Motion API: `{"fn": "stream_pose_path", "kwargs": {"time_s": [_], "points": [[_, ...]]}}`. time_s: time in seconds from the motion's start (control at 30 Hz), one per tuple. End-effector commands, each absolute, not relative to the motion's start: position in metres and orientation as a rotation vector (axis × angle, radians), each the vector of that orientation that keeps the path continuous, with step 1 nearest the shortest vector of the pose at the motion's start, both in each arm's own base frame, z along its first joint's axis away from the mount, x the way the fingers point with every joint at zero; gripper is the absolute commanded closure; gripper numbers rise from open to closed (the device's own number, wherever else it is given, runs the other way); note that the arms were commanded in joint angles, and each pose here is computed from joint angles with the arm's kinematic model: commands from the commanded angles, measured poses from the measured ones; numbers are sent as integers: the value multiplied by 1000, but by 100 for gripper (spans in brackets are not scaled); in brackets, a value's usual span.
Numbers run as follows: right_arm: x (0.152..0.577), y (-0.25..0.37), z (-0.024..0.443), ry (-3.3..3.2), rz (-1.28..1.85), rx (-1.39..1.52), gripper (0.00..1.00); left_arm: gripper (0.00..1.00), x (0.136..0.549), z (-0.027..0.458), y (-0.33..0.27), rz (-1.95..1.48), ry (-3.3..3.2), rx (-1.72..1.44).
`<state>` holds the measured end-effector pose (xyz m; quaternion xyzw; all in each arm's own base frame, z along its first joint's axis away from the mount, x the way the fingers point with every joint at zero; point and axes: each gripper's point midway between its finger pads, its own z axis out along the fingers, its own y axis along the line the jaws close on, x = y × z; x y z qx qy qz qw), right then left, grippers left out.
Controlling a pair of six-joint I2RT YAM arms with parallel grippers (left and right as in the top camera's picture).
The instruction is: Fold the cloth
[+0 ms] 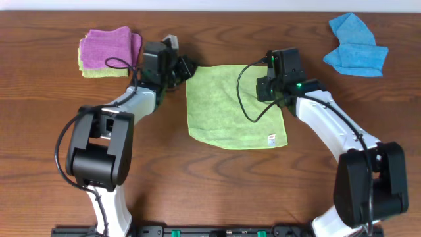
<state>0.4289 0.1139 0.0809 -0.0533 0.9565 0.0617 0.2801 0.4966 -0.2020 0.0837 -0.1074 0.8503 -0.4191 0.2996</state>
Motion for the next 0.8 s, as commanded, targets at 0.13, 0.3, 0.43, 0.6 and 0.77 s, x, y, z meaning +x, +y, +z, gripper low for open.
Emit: {"fn": "stream_pose_path", "kwargs": {"time_s": [0.13, 0.3, 0.43, 0.6, 0.77], "points": [[431, 113, 71, 2592, 153, -192, 98, 94, 485, 93, -227, -1186, 2258, -89], [427, 111, 68, 2607, 137, -237, 98, 94, 484, 86, -221, -1050, 2257, 75], [424, 109, 67, 2614, 111, -278, 98, 94, 492, 96, -200, -713, 2290, 248], [428, 94, 67, 2606, -6, -250, 98, 94, 493, 114, -186, -288, 2370, 485], [434, 82, 70, 2596, -62, -261, 98, 94, 495, 119, -186, -178, 2370, 489]]}}
